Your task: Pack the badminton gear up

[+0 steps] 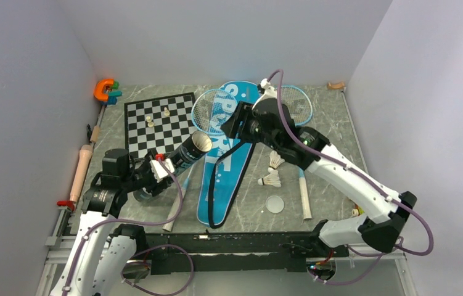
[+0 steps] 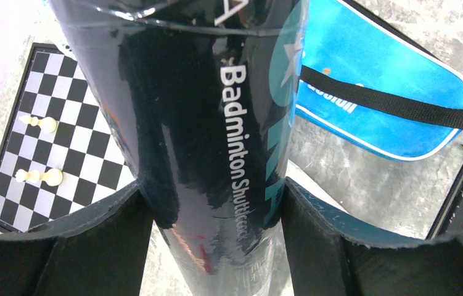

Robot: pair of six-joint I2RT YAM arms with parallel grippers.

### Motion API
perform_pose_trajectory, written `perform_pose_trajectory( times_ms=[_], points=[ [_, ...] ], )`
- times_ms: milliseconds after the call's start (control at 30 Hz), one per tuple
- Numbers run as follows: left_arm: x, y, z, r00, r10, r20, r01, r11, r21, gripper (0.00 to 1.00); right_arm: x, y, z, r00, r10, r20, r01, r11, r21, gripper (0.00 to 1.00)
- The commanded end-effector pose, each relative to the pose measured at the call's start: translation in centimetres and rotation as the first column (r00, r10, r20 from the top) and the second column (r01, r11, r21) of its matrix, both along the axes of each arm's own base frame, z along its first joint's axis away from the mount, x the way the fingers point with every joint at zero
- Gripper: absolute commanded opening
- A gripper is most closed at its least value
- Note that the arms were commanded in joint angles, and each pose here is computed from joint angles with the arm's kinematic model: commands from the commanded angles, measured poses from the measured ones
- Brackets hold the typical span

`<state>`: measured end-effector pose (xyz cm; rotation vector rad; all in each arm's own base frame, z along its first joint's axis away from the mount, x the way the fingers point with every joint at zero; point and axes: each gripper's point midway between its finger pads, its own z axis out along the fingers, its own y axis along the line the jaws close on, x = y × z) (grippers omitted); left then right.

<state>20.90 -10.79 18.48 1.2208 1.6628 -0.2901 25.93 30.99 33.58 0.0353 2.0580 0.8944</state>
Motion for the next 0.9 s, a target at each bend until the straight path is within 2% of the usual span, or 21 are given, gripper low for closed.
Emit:
perform_pose_trajectory(
  times_ms=[0,100,300,467,600,867],
  points=[
    [-0.5,-0.8,1.8,0.994,-0.080,0.074,0.081,0.997,0.002,0.48,2.6,-7.8,-8.5,0.937,-0.253,-0.239,0.177,0.939,-0.296,0.58],
    [-1.1,-1.1,1.3,0.992,-0.109,0.062,0.109,0.994,0.004,0.48,4.1,-12.6,-12.5,0.884,-0.375,-0.279,0.279,0.902,-0.330,0.67],
    [-1.9,-1.1,0.4,0.992,-0.129,0.017,0.129,0.992,0.014,0.47,7.2,-18.4,-16.4,0.823,-0.492,-0.282,0.383,0.849,-0.365,0.68],
    [-2.1,-0.9,0.4,0.992,-0.127,0.008,0.126,0.992,0.019,0.48,10.0,-19.3,-19.0,0.825,-0.501,-0.262,0.354,0.819,-0.452,0.69],
    [-2.1,-1.0,0.5,0.992,-0.122,0.013,0.122,0.992,0.014,0.48,12.0,-18.9,-21.5,0.847,-0.457,-0.272,0.294,0.828,-0.476,0.67],
    [-2.0,-1.0,0.4,0.993,-0.116,0.007,0.116,0.993,0.009,0.48,12.7,-18.5,-24.5,0.852,-0.403,-0.334,0.195,0.836,-0.513,0.57]
  ],
)
